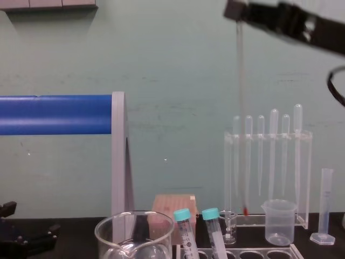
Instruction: Hold the thermometer with one hand and immerse one end into the beaker, then reinsert it into the test tube rack.
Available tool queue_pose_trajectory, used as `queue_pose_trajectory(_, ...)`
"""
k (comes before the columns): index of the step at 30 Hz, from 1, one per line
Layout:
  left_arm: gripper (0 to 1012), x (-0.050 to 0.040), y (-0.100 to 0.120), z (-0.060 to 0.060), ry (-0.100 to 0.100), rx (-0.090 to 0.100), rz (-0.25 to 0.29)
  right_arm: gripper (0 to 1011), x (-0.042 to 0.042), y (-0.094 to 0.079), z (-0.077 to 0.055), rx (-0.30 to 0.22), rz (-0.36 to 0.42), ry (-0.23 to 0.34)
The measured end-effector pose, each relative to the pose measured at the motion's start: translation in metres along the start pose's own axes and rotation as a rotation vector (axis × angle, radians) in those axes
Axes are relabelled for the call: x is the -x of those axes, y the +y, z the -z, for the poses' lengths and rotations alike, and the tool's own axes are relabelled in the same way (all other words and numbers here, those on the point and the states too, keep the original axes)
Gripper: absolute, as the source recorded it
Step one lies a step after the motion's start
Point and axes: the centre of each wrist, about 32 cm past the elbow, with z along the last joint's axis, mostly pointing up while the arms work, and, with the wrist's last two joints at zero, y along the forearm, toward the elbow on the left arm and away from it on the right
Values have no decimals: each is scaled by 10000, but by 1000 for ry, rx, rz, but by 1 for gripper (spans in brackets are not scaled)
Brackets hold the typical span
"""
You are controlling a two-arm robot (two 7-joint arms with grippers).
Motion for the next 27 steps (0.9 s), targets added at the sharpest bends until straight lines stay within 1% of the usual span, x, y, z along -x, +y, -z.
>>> queue_pose_trajectory(2,1008,0,0,0,0,0,0,55,15,-68,41,18,12,9)
queue_pose_trajectory(4,1008,0,0,0,0,0,0,56,41,-176,128,46,37,25)
queue_pose_trajectory(5,1008,0,0,0,0,0,0,55,46,-198,151,52,43,28)
queue_pose_trajectory(7,1008,0,0,0,0,0,0,55,49,-234,188,60,54,31)
queue_pose_trajectory(8,1008,0,0,0,0,0,0,55,46,-263,227,65,61,30)
queue_pose_trajectory(10,1008,0,0,0,0,0,0,55,40,-282,262,66,67,27)
queue_pose_trajectory(11,1008,0,0,0,0,0,0,56,32,-291,301,61,72,22)
queue_pose_trajectory(17,1008,0,0,0,0,0,0,55,11,-285,421,58,67,10)
queue_pose_trajectory(25,1008,0,0,0,0,0,0,55,-10,-235,601,77,46,8)
queue_pose_trajectory(27,1008,0,0,0,0,0,0,56,-13,-220,624,80,41,3)
